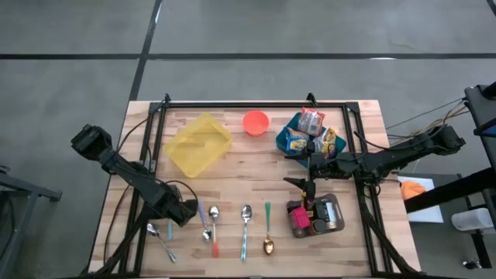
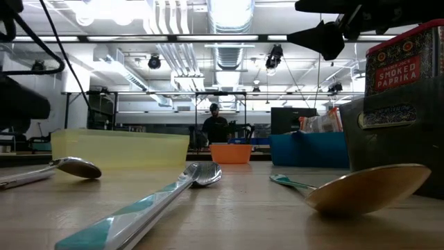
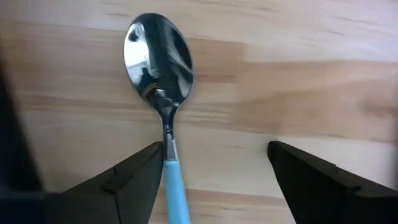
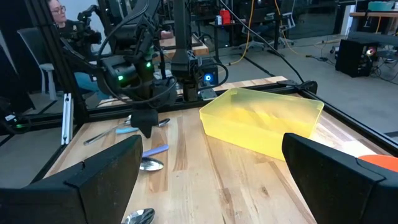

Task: Pick & Place Food Item
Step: Put the blue spoon into the yellow bin

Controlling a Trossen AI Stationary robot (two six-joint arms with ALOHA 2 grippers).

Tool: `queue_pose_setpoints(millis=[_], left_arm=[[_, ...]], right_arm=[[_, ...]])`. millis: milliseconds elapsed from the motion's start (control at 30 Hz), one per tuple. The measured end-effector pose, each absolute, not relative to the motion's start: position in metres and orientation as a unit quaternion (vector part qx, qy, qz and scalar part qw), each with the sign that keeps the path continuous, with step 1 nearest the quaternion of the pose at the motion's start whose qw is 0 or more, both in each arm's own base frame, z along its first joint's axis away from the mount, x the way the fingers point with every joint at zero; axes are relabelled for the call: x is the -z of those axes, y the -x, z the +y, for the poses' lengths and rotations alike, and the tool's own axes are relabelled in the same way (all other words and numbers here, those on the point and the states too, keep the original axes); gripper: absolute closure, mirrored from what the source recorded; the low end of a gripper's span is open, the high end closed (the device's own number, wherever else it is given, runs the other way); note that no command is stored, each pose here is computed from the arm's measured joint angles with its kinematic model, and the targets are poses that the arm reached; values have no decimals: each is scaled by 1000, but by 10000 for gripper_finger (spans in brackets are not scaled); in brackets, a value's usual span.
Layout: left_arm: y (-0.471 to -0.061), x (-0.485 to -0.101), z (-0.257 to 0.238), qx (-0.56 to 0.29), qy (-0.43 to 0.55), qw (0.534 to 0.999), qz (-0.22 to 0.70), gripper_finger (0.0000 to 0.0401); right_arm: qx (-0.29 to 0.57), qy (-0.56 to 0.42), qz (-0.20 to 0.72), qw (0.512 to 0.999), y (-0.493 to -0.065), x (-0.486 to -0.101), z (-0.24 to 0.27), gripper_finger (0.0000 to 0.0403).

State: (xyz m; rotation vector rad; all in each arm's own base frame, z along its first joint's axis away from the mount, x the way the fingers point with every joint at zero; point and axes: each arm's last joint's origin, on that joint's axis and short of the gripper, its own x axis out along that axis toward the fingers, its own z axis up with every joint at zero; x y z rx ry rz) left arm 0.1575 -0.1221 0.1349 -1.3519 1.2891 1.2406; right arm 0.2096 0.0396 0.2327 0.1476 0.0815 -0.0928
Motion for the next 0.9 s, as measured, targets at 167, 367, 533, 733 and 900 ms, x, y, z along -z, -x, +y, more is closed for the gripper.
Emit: queue_pose_setpoints(millis=[167,367,533,733,900], left_arm=[[-163,-137,-124,-470,558,465,501,101],[-164,-137,-124,-460,558,475,502,101],[-161,-138,-123,-470,558,452,513,101],[-155,-139,-119,-496,536,447,516,113],[-153,-137,-118,-510,540,435,510,170]], right_arm=[[47,-74,41,995,-210,-233,40,22],[46,-74,41,995,-210,-233,40,22],[46,-74,41,995,-210,-233,40,22],[46,-74,41,995,-210,-233,40,22],[47,-74,41,995,-210,-233,40,22]])
